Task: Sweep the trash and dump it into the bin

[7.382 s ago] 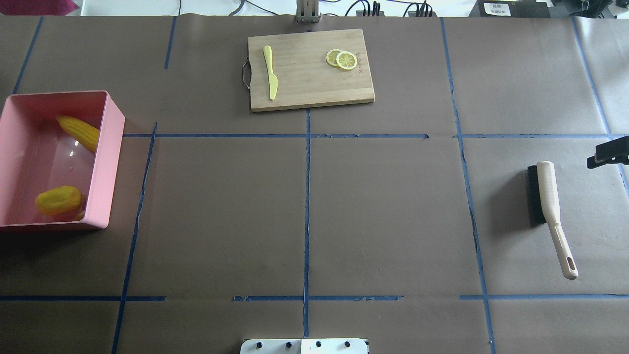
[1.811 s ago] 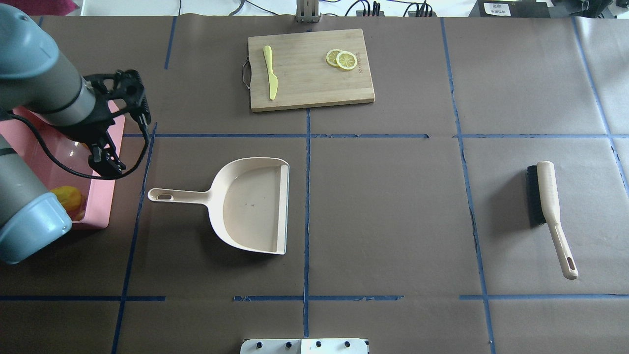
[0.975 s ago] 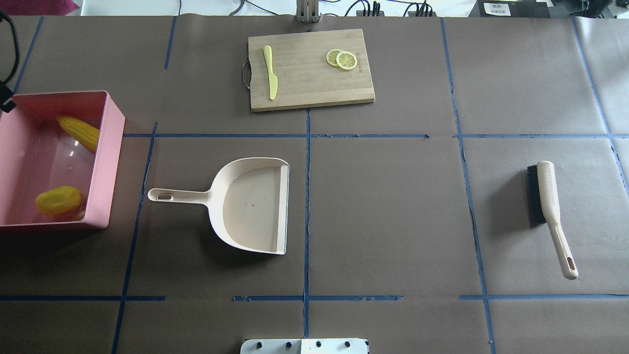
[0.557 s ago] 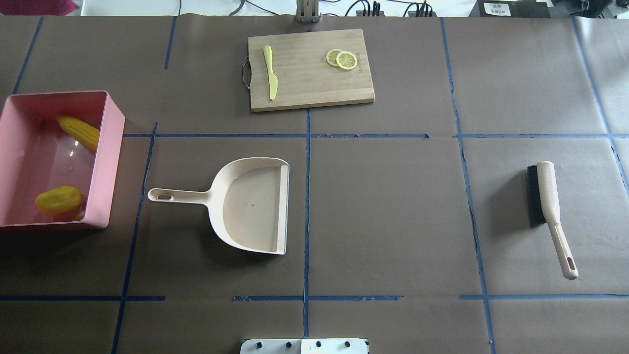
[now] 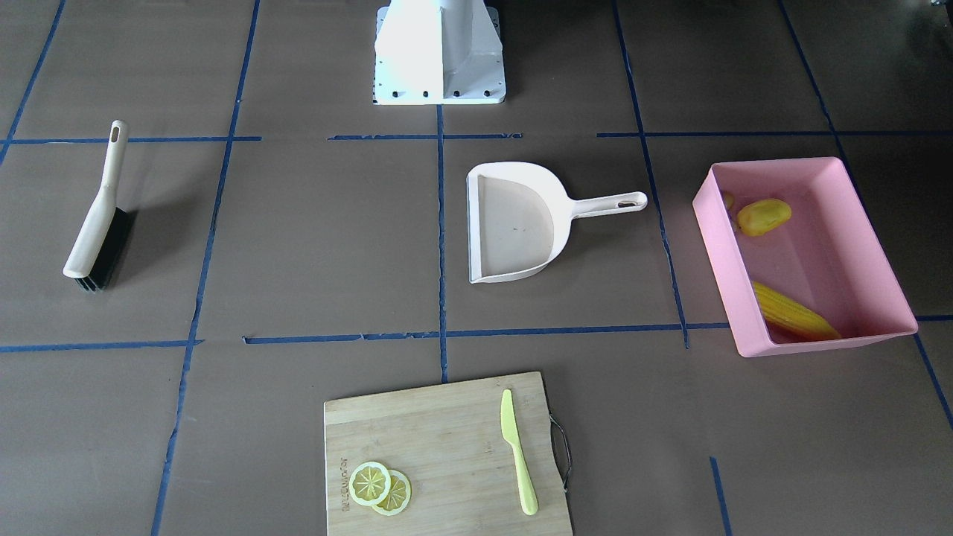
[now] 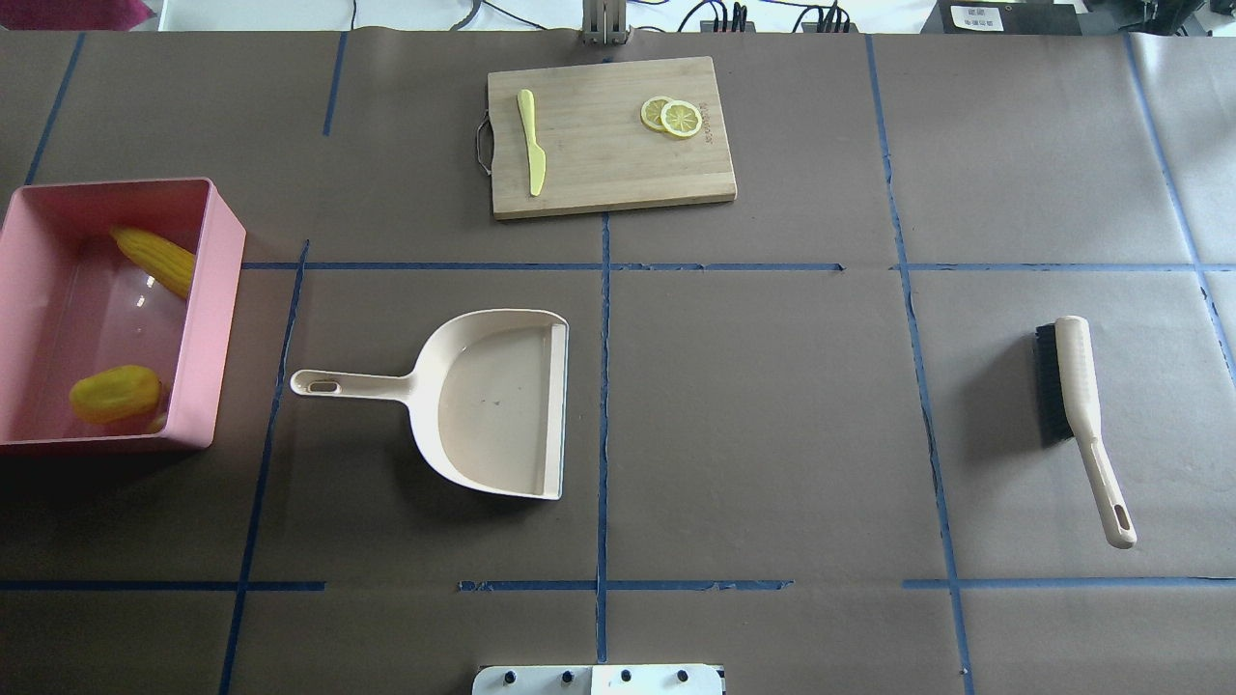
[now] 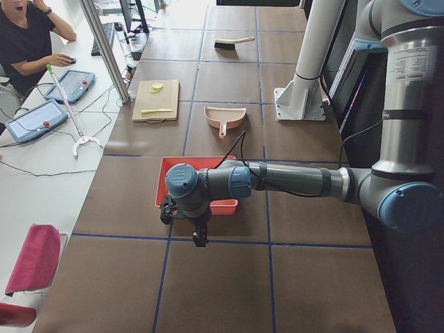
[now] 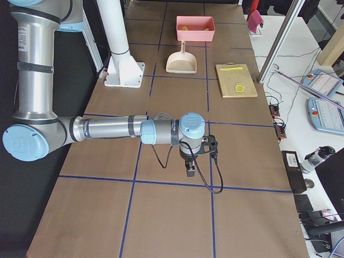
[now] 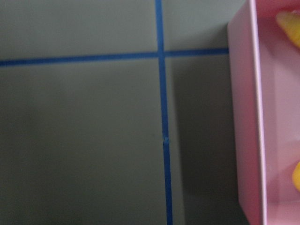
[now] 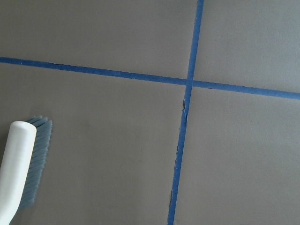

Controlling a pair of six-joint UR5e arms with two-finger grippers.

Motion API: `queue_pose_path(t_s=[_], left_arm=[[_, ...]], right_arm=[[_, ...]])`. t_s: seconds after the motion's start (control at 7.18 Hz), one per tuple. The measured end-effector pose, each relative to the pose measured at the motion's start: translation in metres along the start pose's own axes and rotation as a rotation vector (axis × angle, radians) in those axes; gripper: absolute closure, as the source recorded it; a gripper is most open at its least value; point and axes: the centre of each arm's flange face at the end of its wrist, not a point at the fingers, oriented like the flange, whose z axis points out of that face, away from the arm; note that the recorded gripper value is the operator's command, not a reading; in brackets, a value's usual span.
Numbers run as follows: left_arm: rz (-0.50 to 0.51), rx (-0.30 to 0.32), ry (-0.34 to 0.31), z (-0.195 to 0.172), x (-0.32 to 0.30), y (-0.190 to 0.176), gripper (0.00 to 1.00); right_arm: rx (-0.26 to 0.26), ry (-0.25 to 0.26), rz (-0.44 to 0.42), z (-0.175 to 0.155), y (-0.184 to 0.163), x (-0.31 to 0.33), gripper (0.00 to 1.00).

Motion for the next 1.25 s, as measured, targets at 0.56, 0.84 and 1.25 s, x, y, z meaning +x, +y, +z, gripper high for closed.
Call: queue_pose_path(t_s=[0.56,0.84,1.25], left_arm=[[0.022,0.042,-0.006,0.002,-0.003,0.001,0.00],[0.021,0.040,-0.011,0.004,-0.006,0.002,0.00],[0.016,0.036,-0.012,0.006,-0.008,0.000,0.00]], right_arm=[[-0.005,0.001,0.005,0.002,0.001,0.002,0.00],[-0.010,0.003,0.009,0.004,0.003,0.005,0.00],[-0.033,0.002,0.047,0.015,0.008,0.021,0.00]])
